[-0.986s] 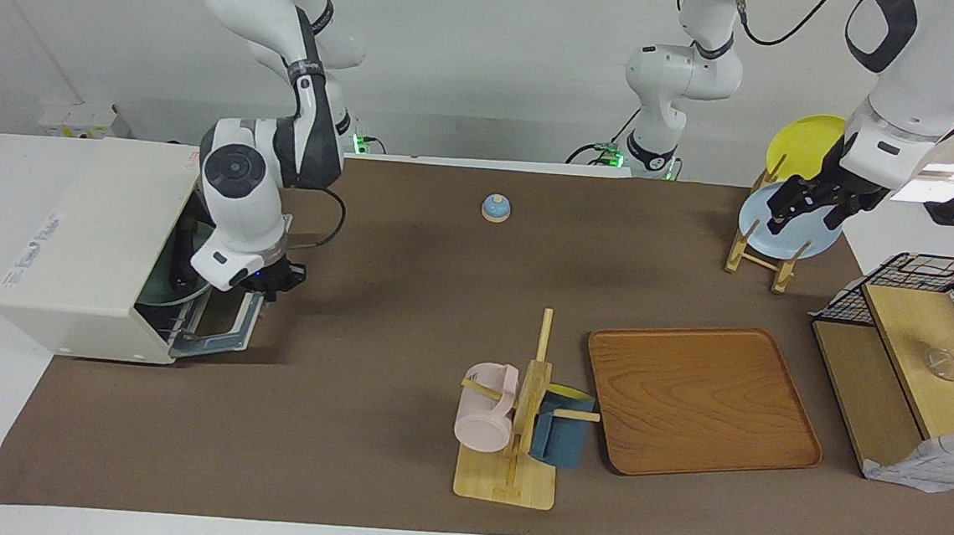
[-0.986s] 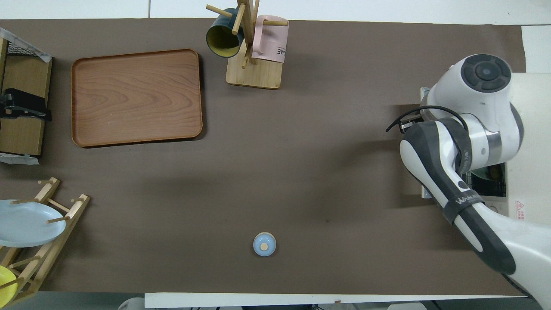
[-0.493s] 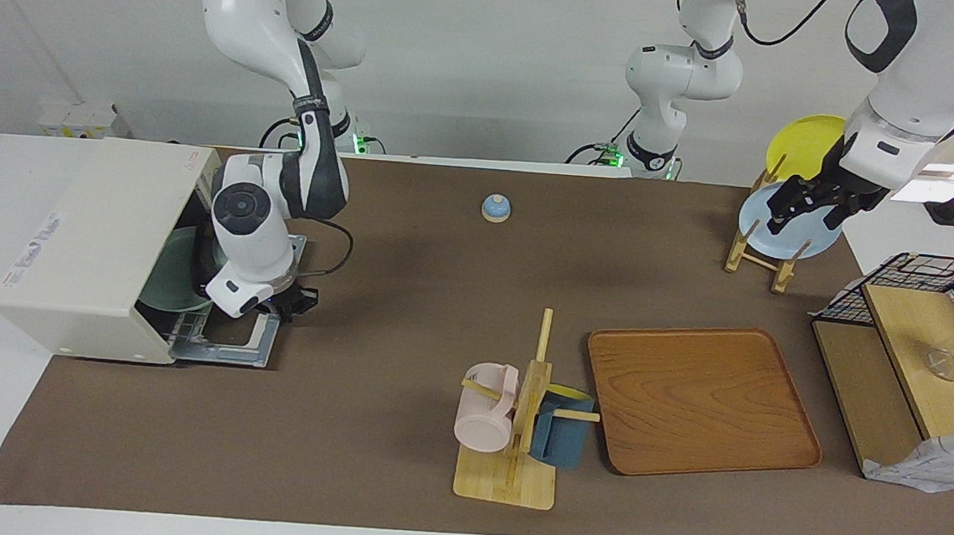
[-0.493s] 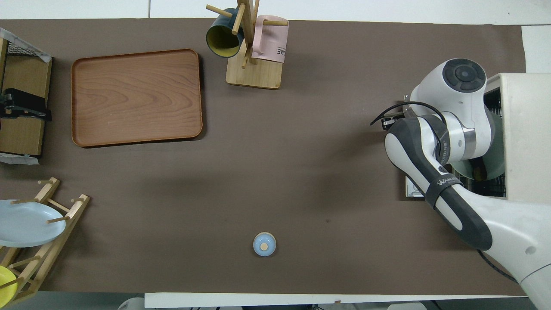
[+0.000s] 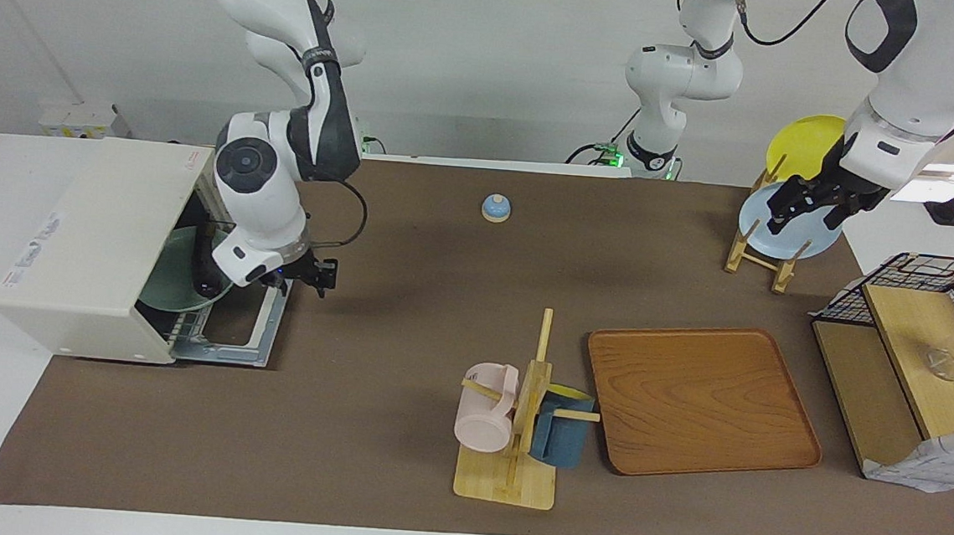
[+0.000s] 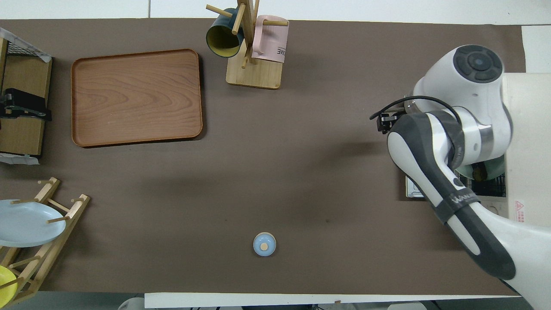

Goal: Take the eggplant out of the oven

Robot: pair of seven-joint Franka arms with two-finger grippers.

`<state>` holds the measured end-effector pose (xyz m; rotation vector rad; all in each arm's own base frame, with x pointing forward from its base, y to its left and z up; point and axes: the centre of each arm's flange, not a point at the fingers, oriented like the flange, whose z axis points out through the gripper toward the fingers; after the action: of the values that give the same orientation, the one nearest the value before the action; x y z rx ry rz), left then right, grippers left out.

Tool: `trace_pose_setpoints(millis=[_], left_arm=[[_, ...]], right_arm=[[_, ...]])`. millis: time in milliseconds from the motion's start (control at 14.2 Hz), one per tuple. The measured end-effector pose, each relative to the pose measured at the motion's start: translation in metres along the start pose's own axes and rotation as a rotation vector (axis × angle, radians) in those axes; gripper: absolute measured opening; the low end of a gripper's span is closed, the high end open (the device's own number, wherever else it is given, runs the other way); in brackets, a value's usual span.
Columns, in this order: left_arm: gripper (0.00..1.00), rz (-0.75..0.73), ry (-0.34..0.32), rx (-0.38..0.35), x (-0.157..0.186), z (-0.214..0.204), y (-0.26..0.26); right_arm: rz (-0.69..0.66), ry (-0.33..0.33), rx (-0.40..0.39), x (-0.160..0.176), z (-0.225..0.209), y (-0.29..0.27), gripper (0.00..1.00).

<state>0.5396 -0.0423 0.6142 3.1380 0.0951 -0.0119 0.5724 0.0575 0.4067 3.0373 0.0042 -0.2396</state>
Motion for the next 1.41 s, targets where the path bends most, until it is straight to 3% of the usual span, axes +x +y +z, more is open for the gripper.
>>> trace_pose_setpoints(millis=[282,563,704,915,986,1197,1408], left_arm=[[1.0,0.0,0.0,0.0,0.0,0.0,0.0],[1.0,0.0,0.0,0.0,0.0,0.0,0.0],[1.0,0.0,0.0,0.0,0.0,0.0,0.0],[1.0,0.0,0.0,0.0,0.0,0.0,0.0],[1.0,0.0,0.0,0.0,0.0,0.0,0.0],[1.0,0.0,0.0,0.0,0.0,0.0,0.0],[1.0,0.0,0.0,0.0,0.0,0.0,0.0]], right_arm=[[0.033,-0.022,-0.057,-0.005,0.016,0.054,0.66],[-0.051,0.006,-0.091,-0.012,0.05,0.061,0.63],[-0.094,0.009,-0.124,-0.015,0.053,0.061,0.48],[-0.155,0.021,-0.183,-0.017,0.046,0.05,0.09],[-0.176,0.025,-0.195,-0.017,0.042,0.04,0.02],[-0.22,0.034,-0.226,-0.019,0.015,-0.026,0.02],[-0.149,0.065,-0.272,-0.026,-0.013,-0.172,0.02]])
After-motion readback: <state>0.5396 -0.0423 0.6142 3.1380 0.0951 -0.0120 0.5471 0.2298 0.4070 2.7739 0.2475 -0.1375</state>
